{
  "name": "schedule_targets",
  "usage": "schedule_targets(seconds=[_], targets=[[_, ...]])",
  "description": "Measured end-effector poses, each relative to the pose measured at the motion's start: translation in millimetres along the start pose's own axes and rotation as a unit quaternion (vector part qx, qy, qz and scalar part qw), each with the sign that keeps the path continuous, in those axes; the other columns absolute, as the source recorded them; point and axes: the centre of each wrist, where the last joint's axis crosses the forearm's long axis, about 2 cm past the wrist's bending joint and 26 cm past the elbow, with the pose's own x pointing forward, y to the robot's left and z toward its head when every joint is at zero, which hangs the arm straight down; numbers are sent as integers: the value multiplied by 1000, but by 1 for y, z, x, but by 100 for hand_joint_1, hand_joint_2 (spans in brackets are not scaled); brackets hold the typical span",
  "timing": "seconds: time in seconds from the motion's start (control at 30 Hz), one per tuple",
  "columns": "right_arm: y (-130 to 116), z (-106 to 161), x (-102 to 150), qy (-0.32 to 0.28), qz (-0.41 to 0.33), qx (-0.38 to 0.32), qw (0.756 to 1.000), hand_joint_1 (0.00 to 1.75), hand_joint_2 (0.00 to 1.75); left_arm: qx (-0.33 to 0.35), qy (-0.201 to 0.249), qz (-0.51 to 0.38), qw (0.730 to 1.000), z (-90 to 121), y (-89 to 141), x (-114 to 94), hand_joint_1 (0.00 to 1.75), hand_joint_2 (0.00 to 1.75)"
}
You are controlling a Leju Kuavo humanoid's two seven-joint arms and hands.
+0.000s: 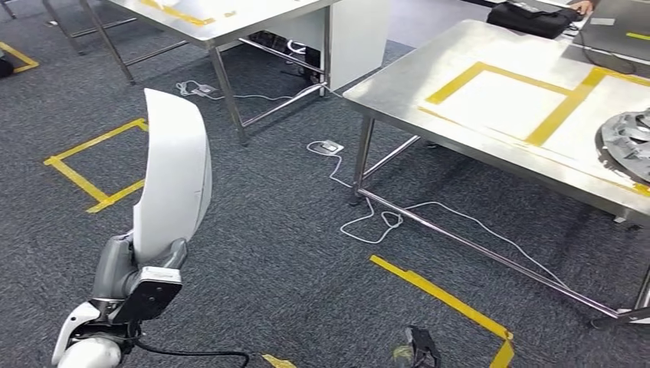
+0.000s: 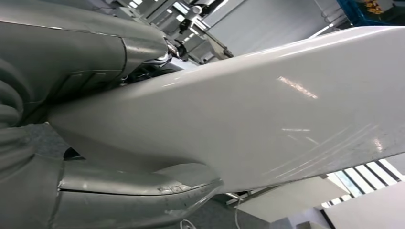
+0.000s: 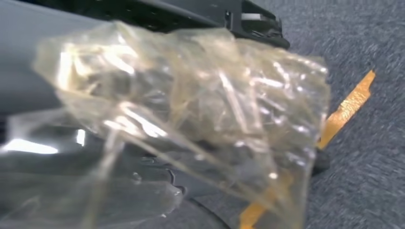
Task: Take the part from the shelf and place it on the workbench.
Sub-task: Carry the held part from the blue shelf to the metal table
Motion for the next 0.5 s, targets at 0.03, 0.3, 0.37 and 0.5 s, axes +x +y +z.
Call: schedule_targets(seconds=[0.03, 0.3, 0.37, 0.5], targets=[[0, 0, 0, 2, 1, 0, 1000, 0, 0, -1, -2, -2, 1000, 0, 1, 0, 175, 175], [1, -1, 3, 29, 2, -3, 1000, 0, 0, -3, -9, -2, 1000, -3, 1, 1, 175, 175], [2, -1, 4, 30, 2, -3, 1000, 0, 0, -2, -9, -2, 1000, -3, 1, 1, 175, 175], [2, -1, 3, 34, -1, -5, 999, 0, 0, -3, -8, -2, 1000, -2, 1, 0, 175, 175]])
